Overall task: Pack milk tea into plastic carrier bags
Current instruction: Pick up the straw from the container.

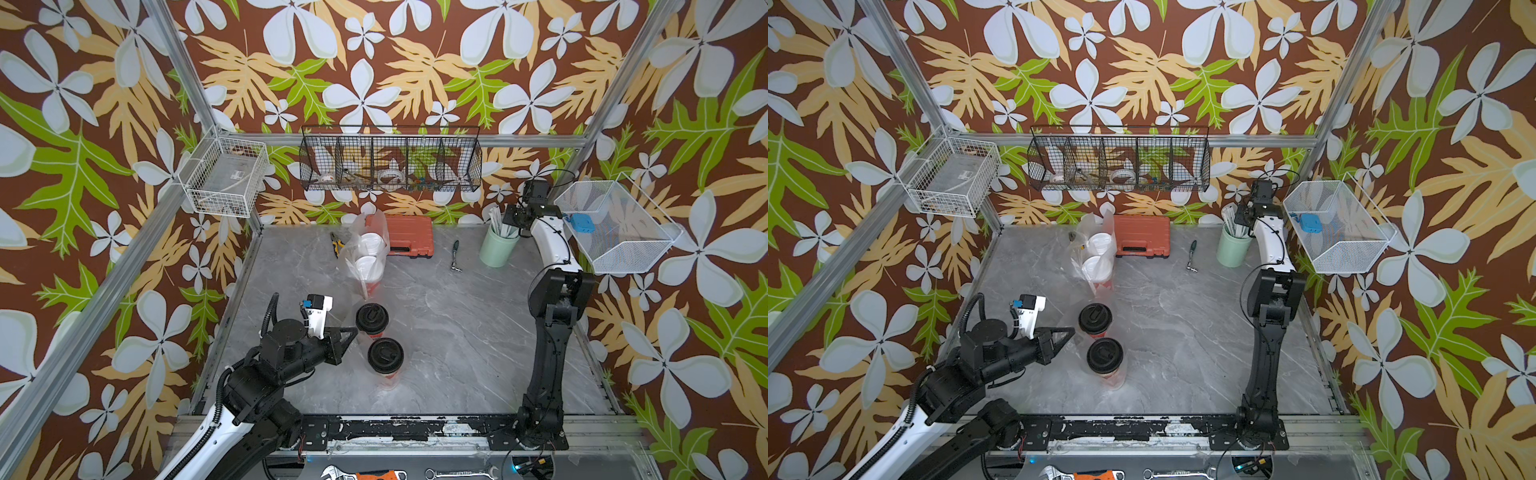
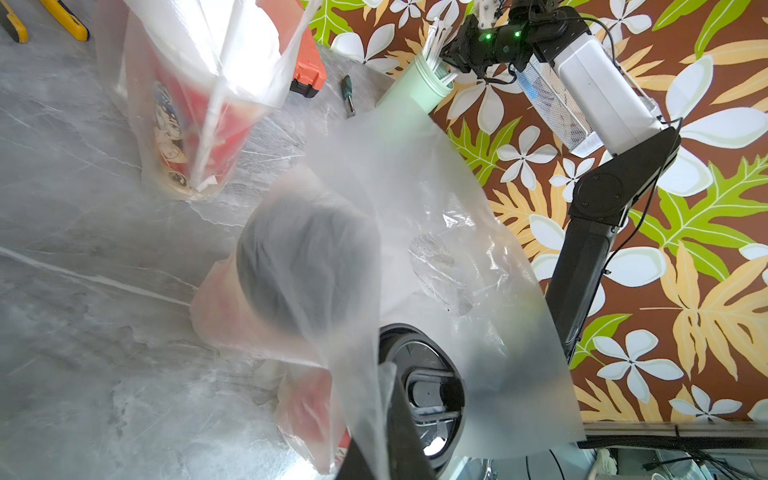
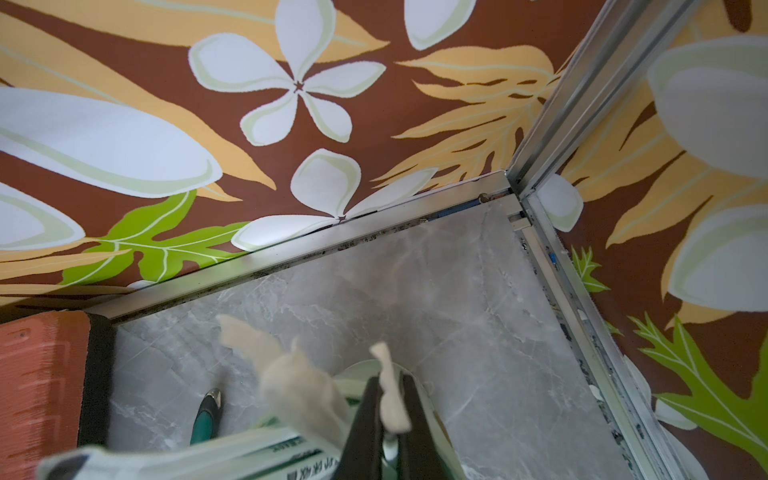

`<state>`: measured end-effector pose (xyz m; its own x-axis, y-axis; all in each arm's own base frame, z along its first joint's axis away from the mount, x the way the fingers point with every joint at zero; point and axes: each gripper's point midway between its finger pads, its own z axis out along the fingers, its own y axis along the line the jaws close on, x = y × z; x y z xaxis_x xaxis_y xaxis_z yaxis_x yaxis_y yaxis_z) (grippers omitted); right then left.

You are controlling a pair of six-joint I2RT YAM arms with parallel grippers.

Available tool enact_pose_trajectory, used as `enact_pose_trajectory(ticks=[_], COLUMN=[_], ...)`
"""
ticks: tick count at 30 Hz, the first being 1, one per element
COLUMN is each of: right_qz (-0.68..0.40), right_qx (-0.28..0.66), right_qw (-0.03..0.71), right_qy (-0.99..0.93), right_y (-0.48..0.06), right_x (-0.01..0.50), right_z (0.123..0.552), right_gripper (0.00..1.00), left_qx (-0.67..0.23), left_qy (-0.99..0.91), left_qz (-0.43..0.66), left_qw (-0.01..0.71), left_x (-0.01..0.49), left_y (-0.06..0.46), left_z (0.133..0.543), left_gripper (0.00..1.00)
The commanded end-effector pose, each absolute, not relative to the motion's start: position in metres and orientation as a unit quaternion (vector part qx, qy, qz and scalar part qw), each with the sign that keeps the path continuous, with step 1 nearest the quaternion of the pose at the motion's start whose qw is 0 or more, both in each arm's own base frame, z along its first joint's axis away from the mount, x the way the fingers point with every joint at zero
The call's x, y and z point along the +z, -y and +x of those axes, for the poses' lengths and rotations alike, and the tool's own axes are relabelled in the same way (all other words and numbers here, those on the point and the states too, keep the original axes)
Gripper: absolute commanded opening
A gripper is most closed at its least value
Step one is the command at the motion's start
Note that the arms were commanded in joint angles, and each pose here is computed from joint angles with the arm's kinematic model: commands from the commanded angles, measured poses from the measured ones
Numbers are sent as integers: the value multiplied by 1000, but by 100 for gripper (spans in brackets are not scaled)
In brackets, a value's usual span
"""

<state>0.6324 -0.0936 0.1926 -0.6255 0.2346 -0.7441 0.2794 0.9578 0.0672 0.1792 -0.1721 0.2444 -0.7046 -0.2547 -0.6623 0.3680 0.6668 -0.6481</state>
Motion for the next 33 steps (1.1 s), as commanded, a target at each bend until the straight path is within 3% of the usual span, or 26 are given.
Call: enact_pose_trajectory(ticks=[1, 11, 26, 30, 33], right_qz=[139, 143, 126, 102, 52], right_qx=[-42, -84, -84, -38, 27], right_qw=[430, 453, 565, 595, 612], right_qy=[-891, -876, -811, -796, -789], right_y=[96, 94, 49, 16, -38], right_x=[214, 263, 427, 465, 486], right_z=[633, 602, 506, 480, 460], right_gripper=[3, 0, 0, 0, 0], left_qx=[-407, -403, -396, -390, -387], left_qy=[-827, -826, -828, -831, -832], left_qz=[30, 31, 24, 23, 20], left_qw=[388, 392, 395, 396, 396], left_x=[249, 250, 249, 248, 246], left_y=[171, 171, 171, 170, 169], left_z=[180, 182, 189, 190, 191], left_gripper=[0, 0, 0, 0, 0])
